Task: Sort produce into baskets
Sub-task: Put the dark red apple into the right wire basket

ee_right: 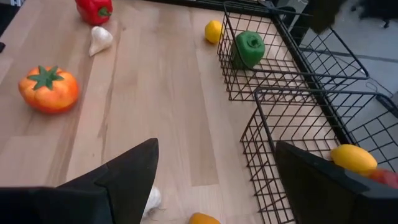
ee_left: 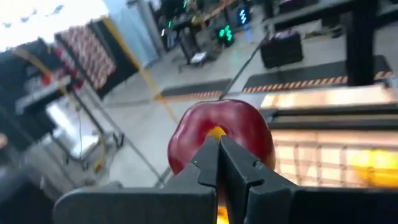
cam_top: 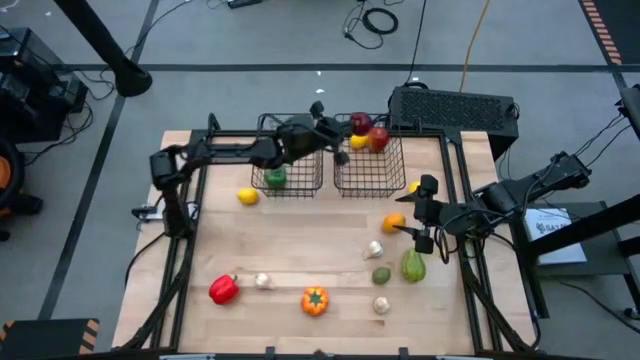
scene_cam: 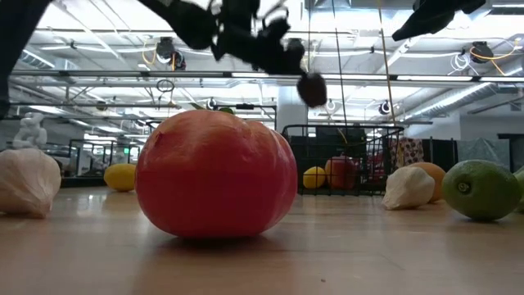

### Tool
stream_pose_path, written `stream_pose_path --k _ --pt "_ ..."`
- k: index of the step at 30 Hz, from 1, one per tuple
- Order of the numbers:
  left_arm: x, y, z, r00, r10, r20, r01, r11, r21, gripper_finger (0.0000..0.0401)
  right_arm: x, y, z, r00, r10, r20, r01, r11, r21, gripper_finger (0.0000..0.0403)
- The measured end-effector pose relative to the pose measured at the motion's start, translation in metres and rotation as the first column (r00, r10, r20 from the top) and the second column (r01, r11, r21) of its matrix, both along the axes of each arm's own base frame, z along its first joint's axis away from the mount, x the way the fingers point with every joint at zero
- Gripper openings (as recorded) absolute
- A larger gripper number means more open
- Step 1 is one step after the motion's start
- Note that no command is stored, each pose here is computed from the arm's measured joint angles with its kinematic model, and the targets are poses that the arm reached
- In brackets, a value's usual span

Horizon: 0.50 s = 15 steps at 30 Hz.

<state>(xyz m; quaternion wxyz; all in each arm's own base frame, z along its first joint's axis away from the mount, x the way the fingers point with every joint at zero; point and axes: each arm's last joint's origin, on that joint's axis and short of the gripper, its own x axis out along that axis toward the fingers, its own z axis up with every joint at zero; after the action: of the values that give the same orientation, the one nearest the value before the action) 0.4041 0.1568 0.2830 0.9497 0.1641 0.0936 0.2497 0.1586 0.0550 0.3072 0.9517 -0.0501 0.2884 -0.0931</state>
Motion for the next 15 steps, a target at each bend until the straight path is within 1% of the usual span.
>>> stream_pose_path --k 3,7,11,15 --pt "0.002 0.018 -0.021 1.0 0.028 -0.012 -0.028 0.997 -0.066 0.0005 0.0 0.0 0.0 1.0 0.001 0.0 -0.001 1.0 -0.001 0.0313" --pt "0.005 0.029 -0.041 0.999 0.03 -0.033 -0.034 0.991 -0.128 0.0005 0.0 0.0 0.0 1.0 0.002 -0.001 -0.002 1.0 -0.002 0.0313" --pt "0.008 0.031 -0.054 0.998 0.028 -0.058 -0.036 0.989 -0.146 0.0005 0.0 0.0 0.0 1.0 0.004 -0.002 -0.004 1.0 -0.005 0.0313" --pt "0.009 0.031 -0.059 0.996 0.032 -0.079 -0.044 0.987 -0.154 0.0011 0.0 0.0 0.0 1.0 0.005 -0.002 -0.005 1.0 -0.005 0.0313"
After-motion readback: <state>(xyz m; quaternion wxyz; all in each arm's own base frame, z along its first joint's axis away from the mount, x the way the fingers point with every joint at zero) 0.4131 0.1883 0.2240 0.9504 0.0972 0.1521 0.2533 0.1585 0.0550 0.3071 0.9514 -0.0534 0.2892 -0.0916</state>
